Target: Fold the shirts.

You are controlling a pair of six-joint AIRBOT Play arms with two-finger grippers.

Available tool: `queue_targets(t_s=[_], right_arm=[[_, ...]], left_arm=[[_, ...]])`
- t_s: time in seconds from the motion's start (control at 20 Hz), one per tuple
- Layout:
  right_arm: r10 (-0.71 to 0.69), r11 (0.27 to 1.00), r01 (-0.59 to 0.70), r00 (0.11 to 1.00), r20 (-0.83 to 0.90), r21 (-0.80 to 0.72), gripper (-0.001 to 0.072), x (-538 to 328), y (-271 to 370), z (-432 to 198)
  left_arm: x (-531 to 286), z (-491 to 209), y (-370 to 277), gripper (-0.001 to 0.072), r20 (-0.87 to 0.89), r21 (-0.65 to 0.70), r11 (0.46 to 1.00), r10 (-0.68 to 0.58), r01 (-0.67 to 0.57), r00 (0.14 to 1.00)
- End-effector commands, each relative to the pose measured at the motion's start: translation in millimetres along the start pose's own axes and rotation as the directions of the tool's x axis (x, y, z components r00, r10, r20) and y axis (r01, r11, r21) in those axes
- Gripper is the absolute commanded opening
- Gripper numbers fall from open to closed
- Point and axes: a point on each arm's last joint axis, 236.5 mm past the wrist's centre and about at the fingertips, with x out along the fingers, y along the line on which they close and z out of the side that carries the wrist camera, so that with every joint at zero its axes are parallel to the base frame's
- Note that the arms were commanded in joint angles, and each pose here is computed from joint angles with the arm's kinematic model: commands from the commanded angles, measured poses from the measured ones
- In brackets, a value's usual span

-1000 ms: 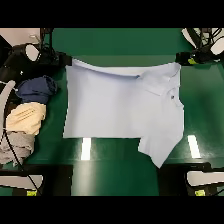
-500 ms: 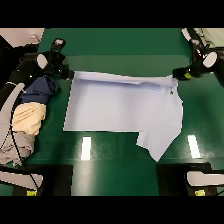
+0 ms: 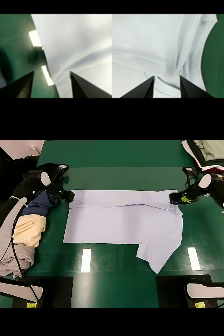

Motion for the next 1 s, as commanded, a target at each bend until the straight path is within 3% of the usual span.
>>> queue_targets(t_s=[0.0,0.05,0.25,0.55,0.65,0.95], right_arm=[[0.042,0.999,-0.043,0.996,-0.080,-0.004,0.0270,-24,3,-19],[0.094,0.995,-0.096,0.992,-0.085,-0.018,0.0225,-38,8,-26],[0.320,0.947,-0.317,0.943,-0.086,0.052,0.0225,-76,33,-65],[0.338,0.937,-0.327,0.937,-0.086,0.120,0.0229,-79,23,-109],[0.341,0.936,-0.329,0.935,-0.097,0.123,0.0348,-78,25,-116],[0.355,0.933,-0.340,0.926,-0.131,0.121,0.0349,-82,28,-124]], left_arm=[[-20,-24,3,0.0502,-0.099,-0.042,0.999,-0.017,0.013,0.995],[-30,-23,7,0.0502,-0.081,-0.114,0.993,-0.038,0.029,0.996],[-59,-60,6,0.0502,-0.069,-0.346,0.918,-0.232,0.195,0.970],[-47,-171,-14,0.0502,-0.151,-0.443,0.875,-0.285,0.193,0.946],[-41,-185,-44,0.0502,-0.139,-0.451,0.844,-0.386,0.289,0.912],[-25,-214,-60,0.0502,-0.174,-0.494,0.819,-0.421,0.291,0.890]])
